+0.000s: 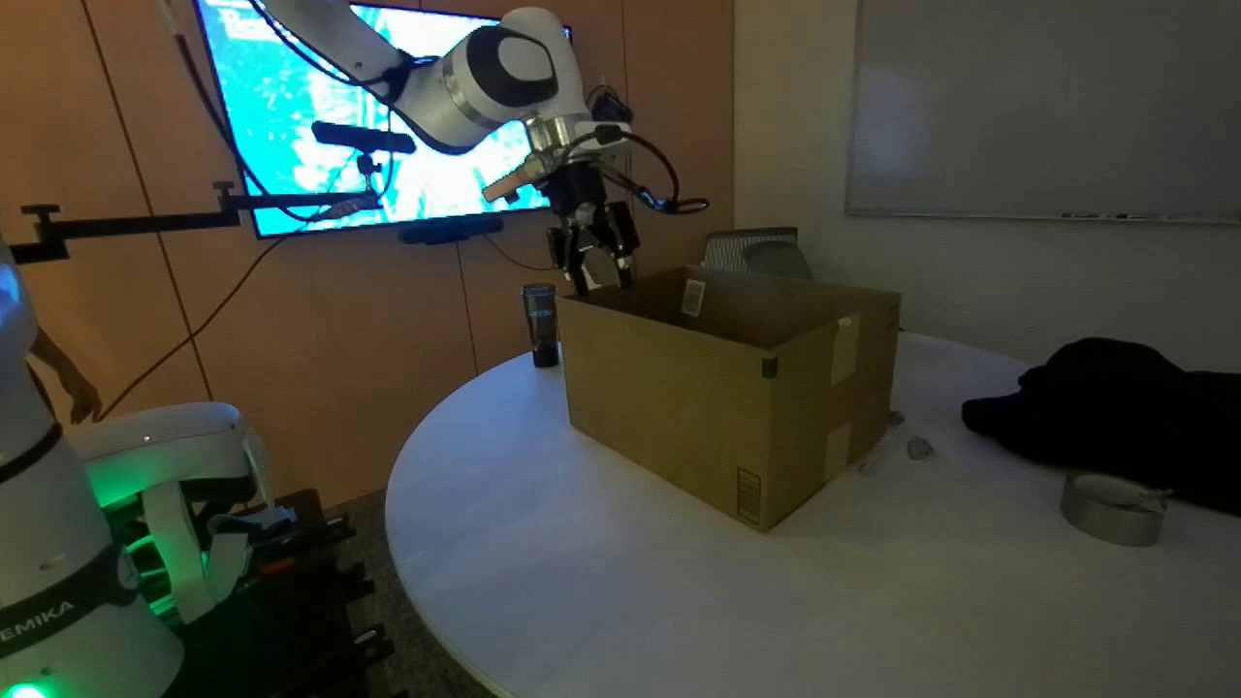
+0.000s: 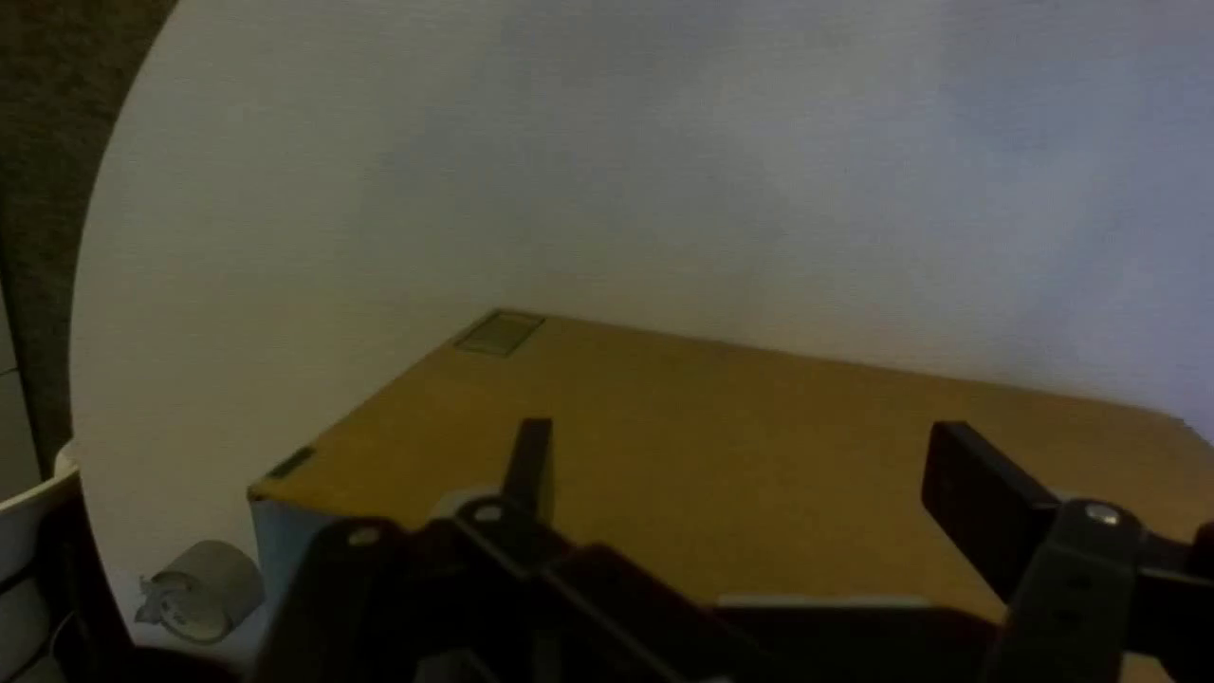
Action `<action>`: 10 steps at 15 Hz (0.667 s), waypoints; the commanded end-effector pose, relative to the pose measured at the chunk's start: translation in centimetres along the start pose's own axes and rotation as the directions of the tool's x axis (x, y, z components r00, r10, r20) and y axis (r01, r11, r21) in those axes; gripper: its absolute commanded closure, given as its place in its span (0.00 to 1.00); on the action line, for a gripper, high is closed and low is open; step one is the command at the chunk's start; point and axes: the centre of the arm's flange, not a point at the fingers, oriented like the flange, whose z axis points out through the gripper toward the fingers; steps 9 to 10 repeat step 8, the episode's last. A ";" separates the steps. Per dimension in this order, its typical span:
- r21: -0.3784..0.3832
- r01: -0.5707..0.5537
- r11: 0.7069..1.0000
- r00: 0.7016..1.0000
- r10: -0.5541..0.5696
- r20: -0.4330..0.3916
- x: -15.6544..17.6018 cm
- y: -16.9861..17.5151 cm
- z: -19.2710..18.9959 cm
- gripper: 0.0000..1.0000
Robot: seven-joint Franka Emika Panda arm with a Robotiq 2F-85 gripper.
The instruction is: Put the marker on the shirt, fold the shirt, and then put the folded shirt in the box
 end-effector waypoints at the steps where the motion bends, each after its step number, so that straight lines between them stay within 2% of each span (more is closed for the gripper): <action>1: 0.067 0.002 0.998 1.000 -0.004 0.024 -8.7 2.0 -2.5 0.00; 4: 0.115 -0.015 0.993 0.998 0.008 0.059 -14.4 2.7 -3.2 0.00; 7: 0.137 -0.023 0.990 0.998 0.014 0.067 -17.8 3.6 -3.4 0.00; 8: 0.109 -0.027 0.994 0.996 0.017 0.091 -14.1 2.9 -2.2 0.00; 10: 0.109 -0.027 0.994 0.996 0.017 0.091 -14.1 2.9 -2.2 0.00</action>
